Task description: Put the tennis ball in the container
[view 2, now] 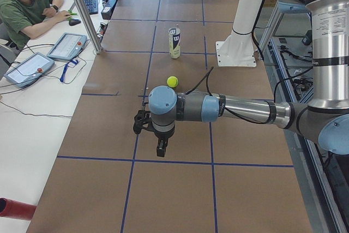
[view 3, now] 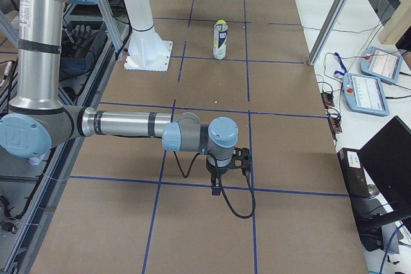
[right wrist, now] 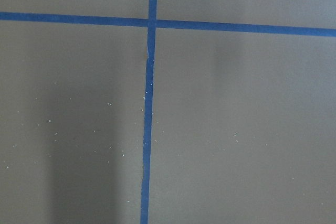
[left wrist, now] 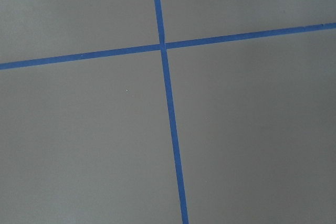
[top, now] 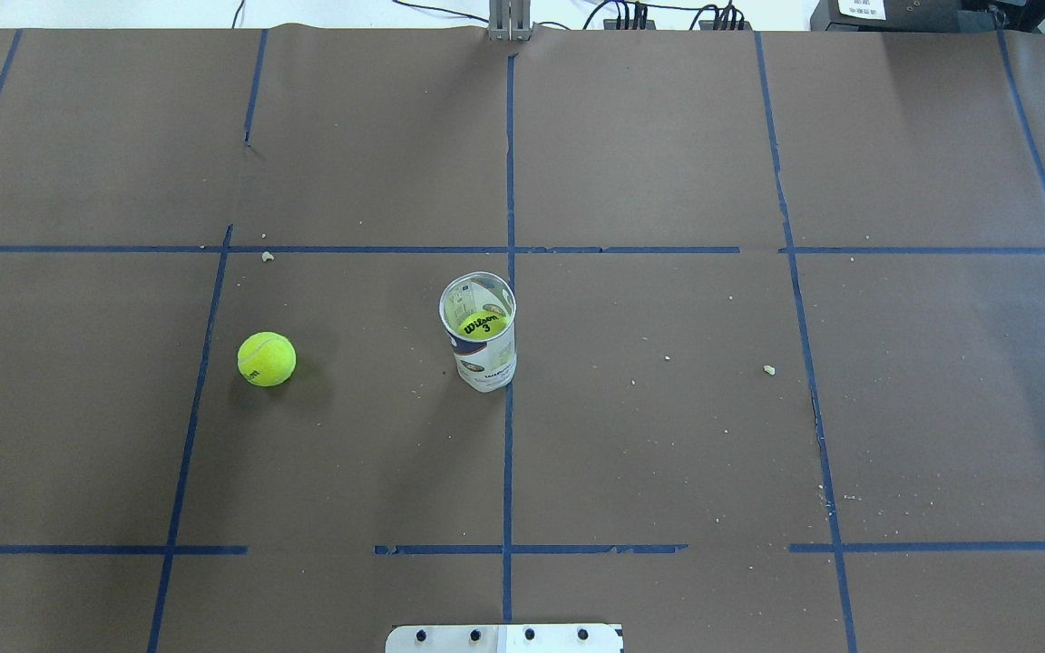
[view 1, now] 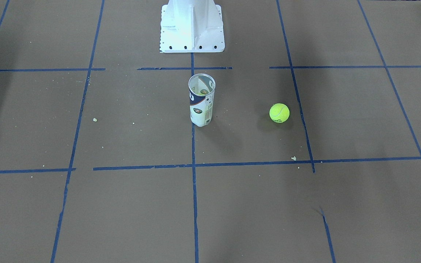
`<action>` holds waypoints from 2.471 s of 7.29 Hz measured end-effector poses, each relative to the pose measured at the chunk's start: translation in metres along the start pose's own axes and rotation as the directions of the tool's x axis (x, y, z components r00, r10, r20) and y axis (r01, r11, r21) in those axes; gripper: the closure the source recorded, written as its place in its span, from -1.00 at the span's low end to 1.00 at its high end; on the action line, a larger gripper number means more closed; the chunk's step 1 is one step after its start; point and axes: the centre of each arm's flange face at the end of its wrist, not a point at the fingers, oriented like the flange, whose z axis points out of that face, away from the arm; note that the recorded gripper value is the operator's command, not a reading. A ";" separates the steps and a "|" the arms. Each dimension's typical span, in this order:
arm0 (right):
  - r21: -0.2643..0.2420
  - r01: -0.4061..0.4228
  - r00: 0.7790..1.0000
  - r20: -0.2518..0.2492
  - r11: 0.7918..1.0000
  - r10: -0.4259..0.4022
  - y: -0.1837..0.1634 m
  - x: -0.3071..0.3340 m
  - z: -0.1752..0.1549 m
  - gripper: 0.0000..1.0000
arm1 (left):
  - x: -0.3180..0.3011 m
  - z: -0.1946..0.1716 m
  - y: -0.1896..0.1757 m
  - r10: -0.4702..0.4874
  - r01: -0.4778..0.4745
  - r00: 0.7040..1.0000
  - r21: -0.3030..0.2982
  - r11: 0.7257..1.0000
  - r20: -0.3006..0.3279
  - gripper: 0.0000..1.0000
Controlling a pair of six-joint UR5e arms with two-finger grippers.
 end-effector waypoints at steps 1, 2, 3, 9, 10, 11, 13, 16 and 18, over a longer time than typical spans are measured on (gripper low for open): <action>0.000 0.000 1.000 0.000 1.000 0.000 0.000 0.000 0.000 -1.00 | 0.000 0.000 0.000 0.001 -0.001 1.000 0.001 1.000 0.000 -1.00; 0.000 0.000 1.000 0.000 1.000 0.000 0.000 0.000 0.000 -1.00 | 0.001 -0.001 -0.001 0.003 -0.003 1.000 0.003 1.000 0.000 -1.00; 0.000 0.000 1.000 0.000 1.000 0.000 0.000 0.000 0.000 -1.00 | 0.002 -0.002 -0.001 0.005 -0.005 1.000 0.005 1.000 0.000 -1.00; 0.000 0.000 1.000 0.000 1.000 0.000 0.000 0.000 0.000 -1.00 | 0.029 -0.035 -0.062 0.083 -0.085 0.996 0.083 0.993 0.027 -1.00; 0.001 0.000 1.000 0.000 1.000 0.000 0.000 0.000 0.000 -1.00 | 0.036 -0.041 -0.067 0.110 -0.113 0.993 0.108 0.988 0.031 -1.00; 0.000 0.000 1.000 0.000 1.000 0.000 0.000 0.000 0.000 -1.00 | 0.047 -0.040 -0.074 0.139 -0.142 0.990 0.132 0.981 0.032 -1.00; -0.001 -0.001 1.000 0.000 1.000 0.001 0.000 0.000 0.000 -1.00 | 0.094 -0.019 -0.088 0.115 -0.114 0.993 0.150 0.982 0.000 -1.00; 0.000 0.000 1.000 0.000 1.000 0.000 0.000 0.000 0.000 -1.00 | 0.196 0.030 -0.101 -0.007 0.023 0.995 0.169 0.985 -0.095 -1.00; 0.000 0.000 1.000 0.000 1.000 0.000 0.000 0.000 0.000 -1.00 | 0.289 0.064 -0.109 -0.090 0.107 0.990 0.162 0.981 -0.110 -1.00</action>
